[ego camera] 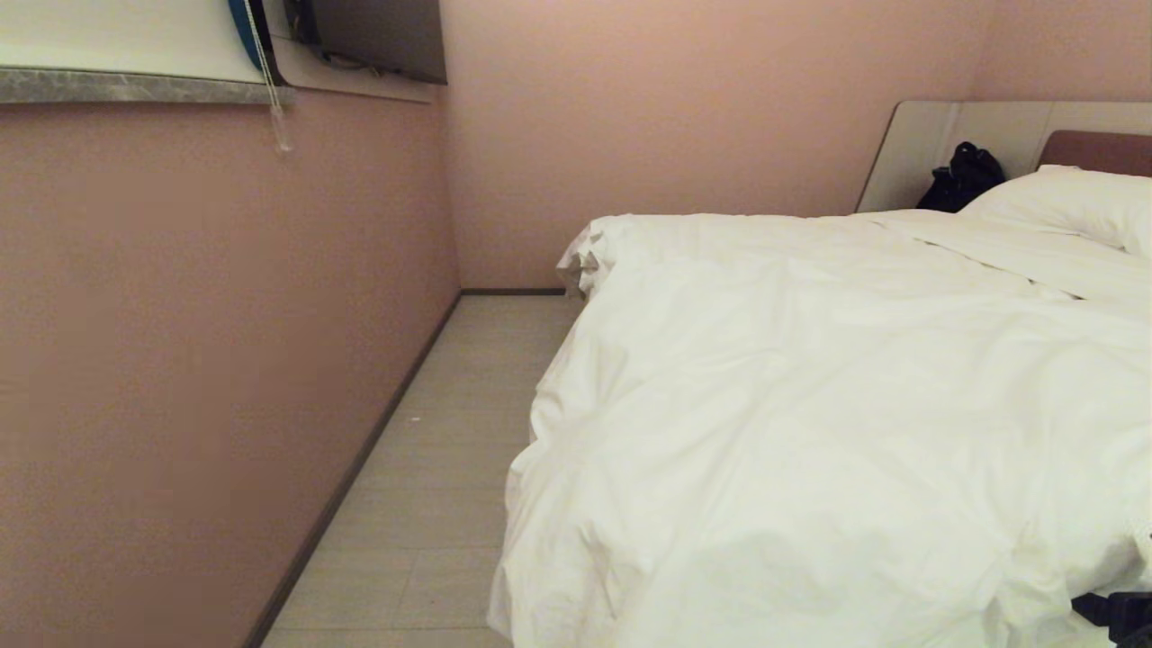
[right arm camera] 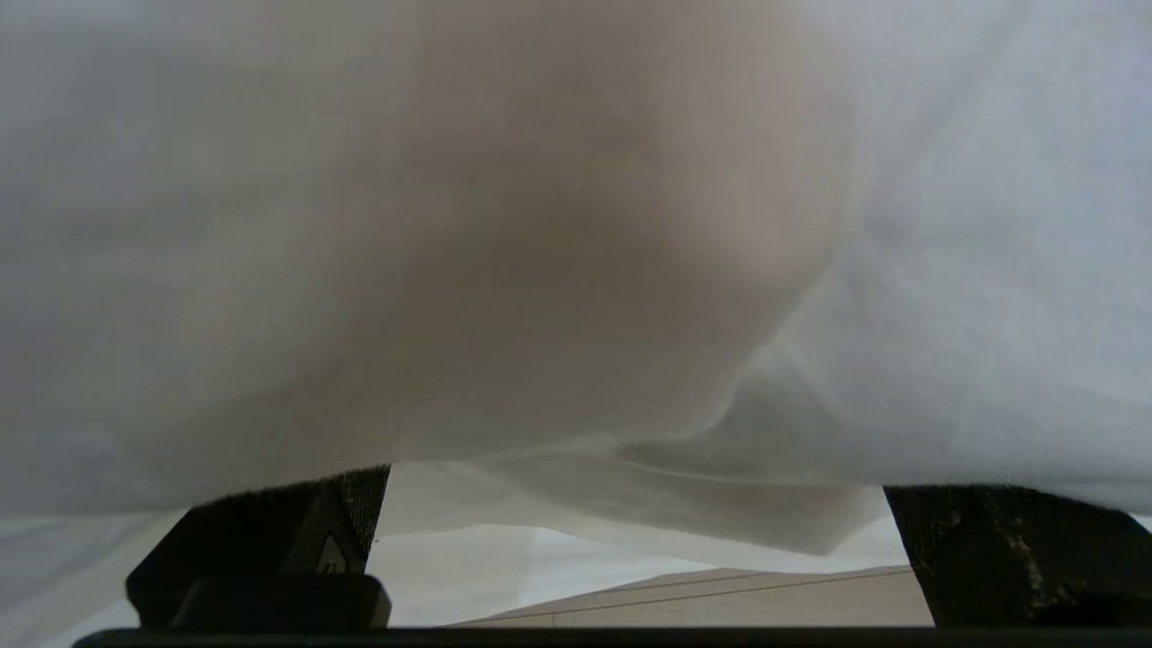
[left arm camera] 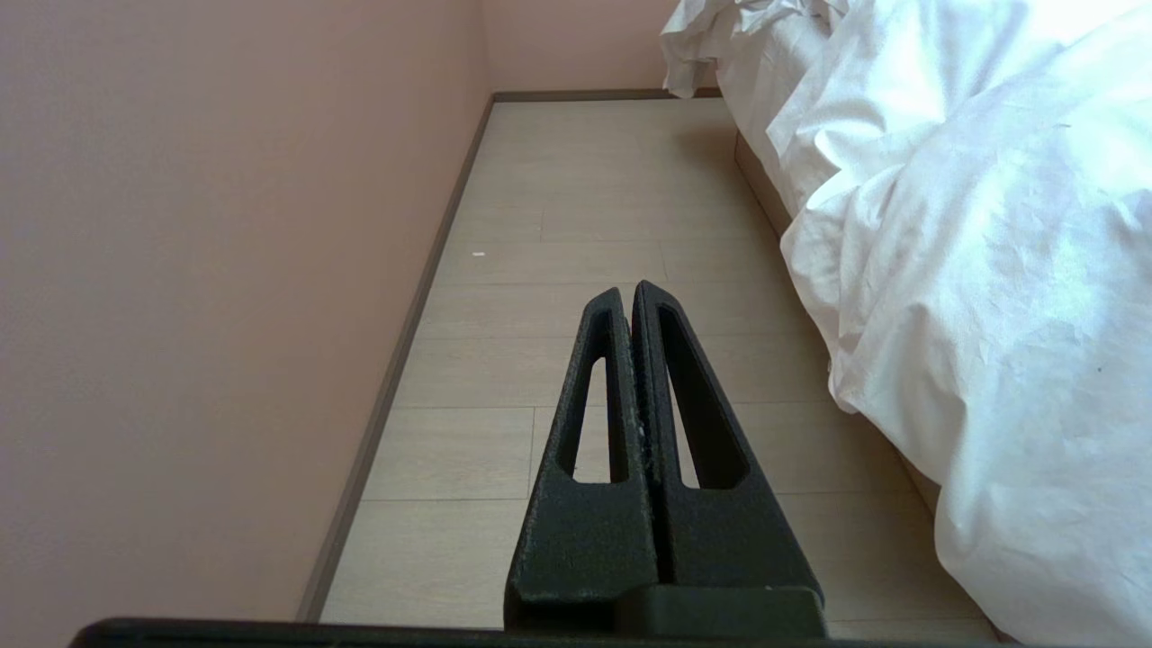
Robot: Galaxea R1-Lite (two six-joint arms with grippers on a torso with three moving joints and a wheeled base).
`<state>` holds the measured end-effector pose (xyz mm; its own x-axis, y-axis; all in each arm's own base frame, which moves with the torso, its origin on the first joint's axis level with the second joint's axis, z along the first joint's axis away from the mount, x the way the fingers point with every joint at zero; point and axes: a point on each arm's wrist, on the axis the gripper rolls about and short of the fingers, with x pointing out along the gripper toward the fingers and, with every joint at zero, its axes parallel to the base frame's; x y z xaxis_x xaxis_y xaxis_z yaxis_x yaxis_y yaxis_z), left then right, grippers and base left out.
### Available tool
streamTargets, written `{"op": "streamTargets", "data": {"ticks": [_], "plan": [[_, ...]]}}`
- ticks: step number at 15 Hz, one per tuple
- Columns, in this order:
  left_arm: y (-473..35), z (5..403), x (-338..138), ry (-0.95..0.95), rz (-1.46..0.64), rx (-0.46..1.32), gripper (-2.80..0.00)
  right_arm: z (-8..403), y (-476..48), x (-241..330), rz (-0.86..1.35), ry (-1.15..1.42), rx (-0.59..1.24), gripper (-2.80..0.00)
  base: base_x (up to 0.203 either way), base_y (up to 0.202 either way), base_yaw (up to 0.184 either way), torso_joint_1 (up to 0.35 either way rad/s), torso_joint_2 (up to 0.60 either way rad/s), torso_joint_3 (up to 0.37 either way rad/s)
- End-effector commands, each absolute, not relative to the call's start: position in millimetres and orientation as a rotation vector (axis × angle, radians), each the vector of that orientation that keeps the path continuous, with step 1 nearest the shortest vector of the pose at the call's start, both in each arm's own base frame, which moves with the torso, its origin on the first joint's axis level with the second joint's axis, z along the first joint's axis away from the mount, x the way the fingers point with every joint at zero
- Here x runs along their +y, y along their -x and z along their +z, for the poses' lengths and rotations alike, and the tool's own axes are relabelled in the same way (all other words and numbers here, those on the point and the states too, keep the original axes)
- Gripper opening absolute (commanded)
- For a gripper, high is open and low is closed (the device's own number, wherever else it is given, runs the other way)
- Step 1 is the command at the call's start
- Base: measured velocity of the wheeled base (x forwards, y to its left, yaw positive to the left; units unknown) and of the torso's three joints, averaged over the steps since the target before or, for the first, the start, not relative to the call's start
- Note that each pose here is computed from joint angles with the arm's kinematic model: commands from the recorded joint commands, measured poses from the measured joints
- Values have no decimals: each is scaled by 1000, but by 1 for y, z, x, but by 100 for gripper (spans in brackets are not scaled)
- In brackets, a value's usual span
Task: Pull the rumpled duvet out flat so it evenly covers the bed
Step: Flatten the corners of the folded blanket
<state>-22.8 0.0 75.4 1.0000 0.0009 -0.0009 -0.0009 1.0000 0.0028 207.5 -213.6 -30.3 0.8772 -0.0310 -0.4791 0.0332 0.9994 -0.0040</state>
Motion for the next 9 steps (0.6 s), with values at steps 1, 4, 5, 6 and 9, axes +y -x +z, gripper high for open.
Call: {"op": "streamTargets", "data": {"ticks": [1, 4, 5, 6, 9], "plan": [[23, 75, 0, -3, 2, 0, -280, -31, -214, -212, -24, 14, 496, 0, 0, 0, 0, 0, 0, 0], [23, 75, 0, -3, 2, 2, -280, -35, -220, -210, -25, 22, 507, 0, 0, 0, 0, 0, 0, 0], [23, 75, 0, -3, 2, 0, -280, -35, -221, -211, -27, 14, 507, 0, 0, 0, 0, 0, 0, 0], [23, 75, 0, -3, 2, 0, -280, -35, -222, -211, -33, 1, 504, -280, 0, 0, 0, 0, 0, 0], [23, 75, 0, -3, 2, 2, -280, -31, -220, -210, -43, -24, 498, -280, 0, 0, 0, 0, 0, 0]]}}
